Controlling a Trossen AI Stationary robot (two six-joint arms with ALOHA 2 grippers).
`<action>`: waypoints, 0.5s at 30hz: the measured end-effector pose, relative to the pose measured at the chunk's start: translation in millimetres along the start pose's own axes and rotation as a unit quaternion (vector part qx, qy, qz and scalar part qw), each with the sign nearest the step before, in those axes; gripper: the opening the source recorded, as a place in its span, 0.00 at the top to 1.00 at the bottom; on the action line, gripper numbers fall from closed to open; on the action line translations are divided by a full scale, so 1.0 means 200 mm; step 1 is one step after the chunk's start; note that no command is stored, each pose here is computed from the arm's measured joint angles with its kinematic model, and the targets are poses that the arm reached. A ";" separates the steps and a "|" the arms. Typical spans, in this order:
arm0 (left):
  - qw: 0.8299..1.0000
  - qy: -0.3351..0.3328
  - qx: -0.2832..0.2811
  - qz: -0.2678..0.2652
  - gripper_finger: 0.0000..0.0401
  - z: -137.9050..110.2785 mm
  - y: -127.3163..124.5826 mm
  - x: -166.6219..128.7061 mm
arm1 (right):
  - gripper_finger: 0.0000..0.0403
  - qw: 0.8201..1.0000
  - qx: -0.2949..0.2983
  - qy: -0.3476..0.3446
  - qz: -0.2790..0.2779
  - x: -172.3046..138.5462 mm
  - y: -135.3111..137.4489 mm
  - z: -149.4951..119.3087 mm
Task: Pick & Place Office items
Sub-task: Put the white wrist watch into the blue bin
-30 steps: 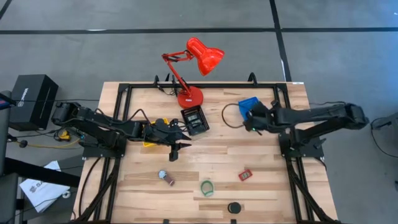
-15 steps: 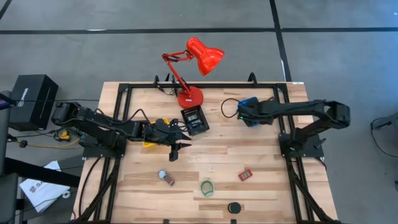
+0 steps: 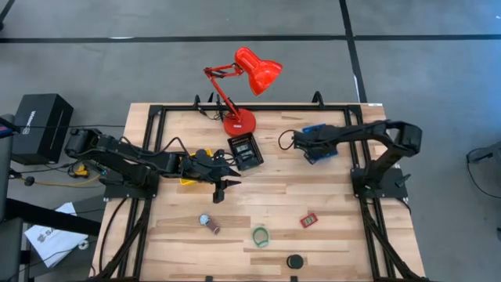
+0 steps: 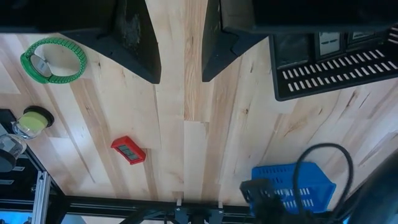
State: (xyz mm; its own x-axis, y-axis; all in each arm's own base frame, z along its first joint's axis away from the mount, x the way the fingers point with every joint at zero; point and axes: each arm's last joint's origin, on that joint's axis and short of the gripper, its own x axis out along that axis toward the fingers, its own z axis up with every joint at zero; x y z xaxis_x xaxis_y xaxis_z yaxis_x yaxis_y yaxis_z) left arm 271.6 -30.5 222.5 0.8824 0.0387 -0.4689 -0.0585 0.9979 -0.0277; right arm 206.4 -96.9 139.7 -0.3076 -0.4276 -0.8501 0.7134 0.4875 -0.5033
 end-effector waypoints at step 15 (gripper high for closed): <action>1.000 0.000 0.000 0.000 0.72 0.00 0.00 0.00 | 0.87 0.998 -0.053 0.022 0.007 0.06 0.04 0.01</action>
State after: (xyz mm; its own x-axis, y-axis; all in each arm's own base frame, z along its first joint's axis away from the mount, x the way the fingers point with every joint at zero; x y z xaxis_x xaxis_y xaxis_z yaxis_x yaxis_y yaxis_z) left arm 271.6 -30.5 222.5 0.8824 0.0390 -0.4689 -0.0589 0.9979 -0.0279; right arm 210.3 -99.5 126.3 -0.3282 -0.3872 -0.8616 0.6477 0.5717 -0.5036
